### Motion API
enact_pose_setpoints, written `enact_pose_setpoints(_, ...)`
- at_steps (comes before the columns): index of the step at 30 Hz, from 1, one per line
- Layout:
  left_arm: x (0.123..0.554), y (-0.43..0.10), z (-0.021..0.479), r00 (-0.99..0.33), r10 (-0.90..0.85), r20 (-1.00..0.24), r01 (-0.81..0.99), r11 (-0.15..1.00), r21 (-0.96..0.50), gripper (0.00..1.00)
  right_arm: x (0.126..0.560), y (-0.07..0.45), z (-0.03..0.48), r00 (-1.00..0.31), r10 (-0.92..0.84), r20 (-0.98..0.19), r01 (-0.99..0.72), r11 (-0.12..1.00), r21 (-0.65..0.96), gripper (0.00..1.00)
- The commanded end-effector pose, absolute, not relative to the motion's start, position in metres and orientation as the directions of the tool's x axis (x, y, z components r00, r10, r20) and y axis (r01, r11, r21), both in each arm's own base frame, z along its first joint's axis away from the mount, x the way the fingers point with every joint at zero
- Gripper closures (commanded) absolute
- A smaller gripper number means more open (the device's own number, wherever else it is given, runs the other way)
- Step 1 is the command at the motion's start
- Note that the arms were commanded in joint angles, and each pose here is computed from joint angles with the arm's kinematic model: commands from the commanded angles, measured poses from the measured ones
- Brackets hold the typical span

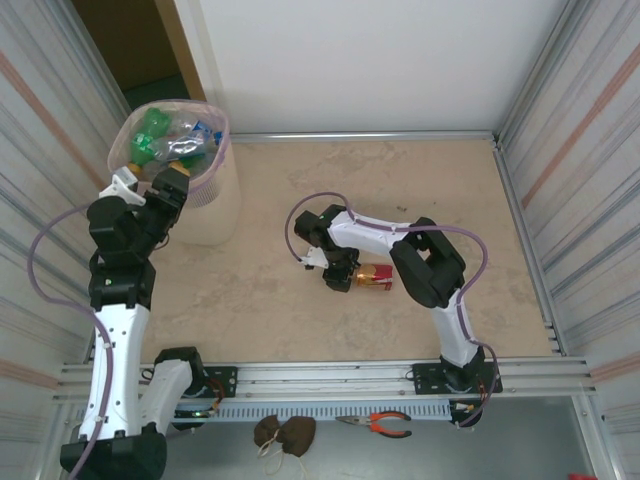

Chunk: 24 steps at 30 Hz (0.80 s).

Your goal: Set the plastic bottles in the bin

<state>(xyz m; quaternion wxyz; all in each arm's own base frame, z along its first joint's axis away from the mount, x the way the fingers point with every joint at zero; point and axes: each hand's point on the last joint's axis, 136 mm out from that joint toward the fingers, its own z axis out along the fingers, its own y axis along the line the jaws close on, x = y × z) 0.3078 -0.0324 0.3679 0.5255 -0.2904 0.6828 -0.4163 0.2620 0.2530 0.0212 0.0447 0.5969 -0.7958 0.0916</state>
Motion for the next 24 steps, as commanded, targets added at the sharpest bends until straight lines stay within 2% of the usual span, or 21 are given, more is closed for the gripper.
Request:
enact_pose_setpoints(1,0.309,-0.039,0.375,-0.298,-0.839,-0.456,0.08,0.454,-0.887,0.45,0.258,0.251,0.022,-0.256,-0.942,0.216,-0.966,0.245,-0.08,0.49)
enact_pose_setpoints(8,0.31,-0.048,0.378,-0.328,-0.808,-0.49,0.147,0.469,-0.871,0.46,0.259,0.254,0.027,-0.269,-0.942,0.2,-0.963,0.254,-0.094,0.57)
enact_pose_setpoints(13,0.308,-0.064,0.395,-0.347,-0.747,-0.567,0.293,0.489,-0.822,0.4,0.262,0.256,0.039,-0.293,-0.941,0.166,-0.954,0.278,-0.108,0.64)
enact_pose_setpoints(18,0.307,-0.073,0.402,-0.344,-0.689,-0.638,0.378,0.52,-0.766,0.33,0.264,0.27,0.068,-0.363,-0.931,0.03,-0.931,0.36,-0.063,0.65)
enact_pose_setpoints(24,0.301,-0.089,0.41,-0.303,-0.589,-0.749,0.475,0.589,-0.655,0.33,0.263,0.289,0.117,-0.452,-0.875,-0.173,-0.891,0.454,0.032,0.65)
